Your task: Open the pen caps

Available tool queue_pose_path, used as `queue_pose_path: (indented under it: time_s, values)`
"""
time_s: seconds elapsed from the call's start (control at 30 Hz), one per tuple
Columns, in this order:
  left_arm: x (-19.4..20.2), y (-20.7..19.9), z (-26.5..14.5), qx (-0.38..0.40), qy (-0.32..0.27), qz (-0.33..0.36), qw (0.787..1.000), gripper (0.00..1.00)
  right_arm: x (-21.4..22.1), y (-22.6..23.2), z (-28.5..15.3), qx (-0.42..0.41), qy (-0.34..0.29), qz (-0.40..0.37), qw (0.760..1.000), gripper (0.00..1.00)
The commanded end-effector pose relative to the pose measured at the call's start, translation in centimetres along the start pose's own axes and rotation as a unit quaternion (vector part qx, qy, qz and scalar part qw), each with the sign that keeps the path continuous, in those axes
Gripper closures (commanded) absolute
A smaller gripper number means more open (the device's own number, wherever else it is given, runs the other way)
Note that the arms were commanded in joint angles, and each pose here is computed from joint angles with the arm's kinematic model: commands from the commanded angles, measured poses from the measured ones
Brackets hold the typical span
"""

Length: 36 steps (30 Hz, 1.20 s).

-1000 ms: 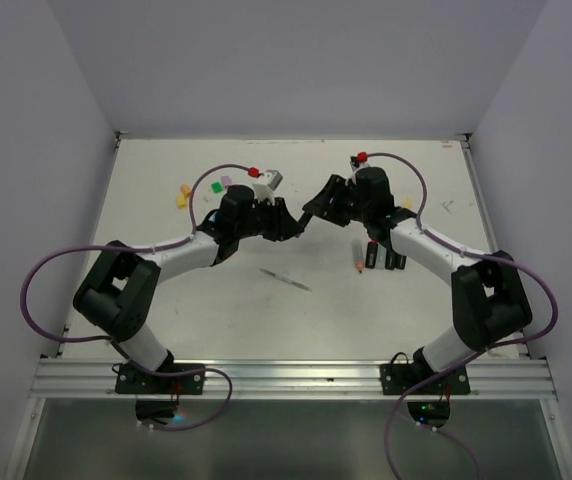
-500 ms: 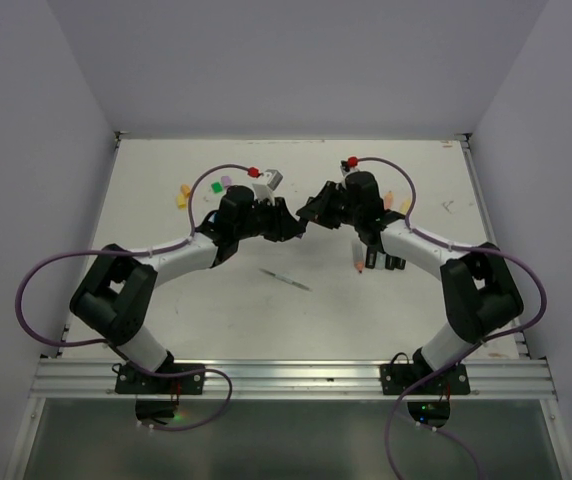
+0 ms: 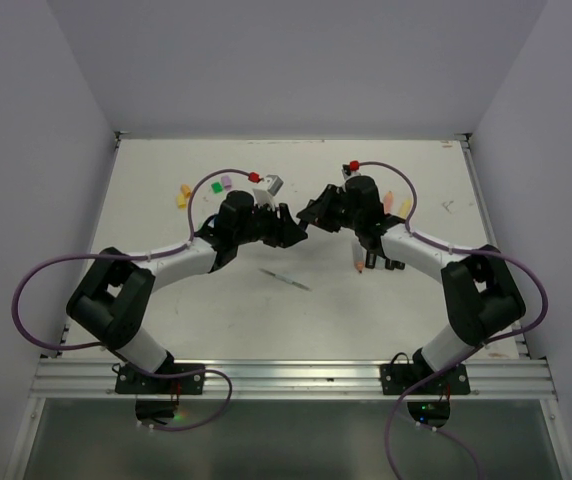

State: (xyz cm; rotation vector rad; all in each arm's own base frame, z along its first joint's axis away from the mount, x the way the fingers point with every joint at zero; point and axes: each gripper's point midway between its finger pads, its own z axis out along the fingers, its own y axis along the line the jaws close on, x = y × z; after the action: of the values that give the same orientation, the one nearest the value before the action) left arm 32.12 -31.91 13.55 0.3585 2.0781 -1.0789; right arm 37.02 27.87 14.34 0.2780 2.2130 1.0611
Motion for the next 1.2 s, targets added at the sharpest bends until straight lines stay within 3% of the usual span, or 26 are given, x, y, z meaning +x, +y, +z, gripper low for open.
queue_pose_path:
  time_s: [0.0,0.13,0.37,0.47,0.67,0.7,0.8,1.17]
  values:
    - [-1.0,-0.7,0.0,0.012,-0.020,0.023,0.999,0.51,-1.7,2.5,-0.8,-0.036,-0.032,0.003,0.999,1.00]
    - [-0.7,-0.7,0.4,0.016,-0.014,0.020,1.000,0.63,-1.7,2.9,-0.9,-0.043,-0.034,0.010,0.998,1.00]
    - [-0.4,-0.9,0.7,0.017,-0.008,0.020,1.000,0.51,-2.3,3.3,-1.2,-0.046,-0.044,0.014,0.998,1.00]
    - [-0.3,-0.8,0.8,0.016,-0.006,0.019,1.000,0.53,-2.1,3.5,-1.1,-0.049,-0.040,0.015,0.998,1.00]
    - [-0.5,-1.1,0.8,0.020,-0.007,0.019,1.000,0.97,-2.0,3.4,-1.1,-0.047,-0.039,0.012,0.998,1.00]
    - [-0.6,-1.2,0.8,0.025,-0.010,0.020,0.999,1.00,-2.0,3.3,-1.1,-0.046,-0.040,0.011,0.998,1.00]
    - [-0.2,-1.9,0.7,0.047,-0.005,0.013,0.999,1.00,-2.9,3.0,-1.5,-0.031,-0.062,0.005,0.998,1.00]
    - [2.3,-3.4,-1.7,0.082,-0.025,0.030,0.996,1.00,-14.7,1.0,-5.0,0.049,-0.246,0.028,0.968,1.00]
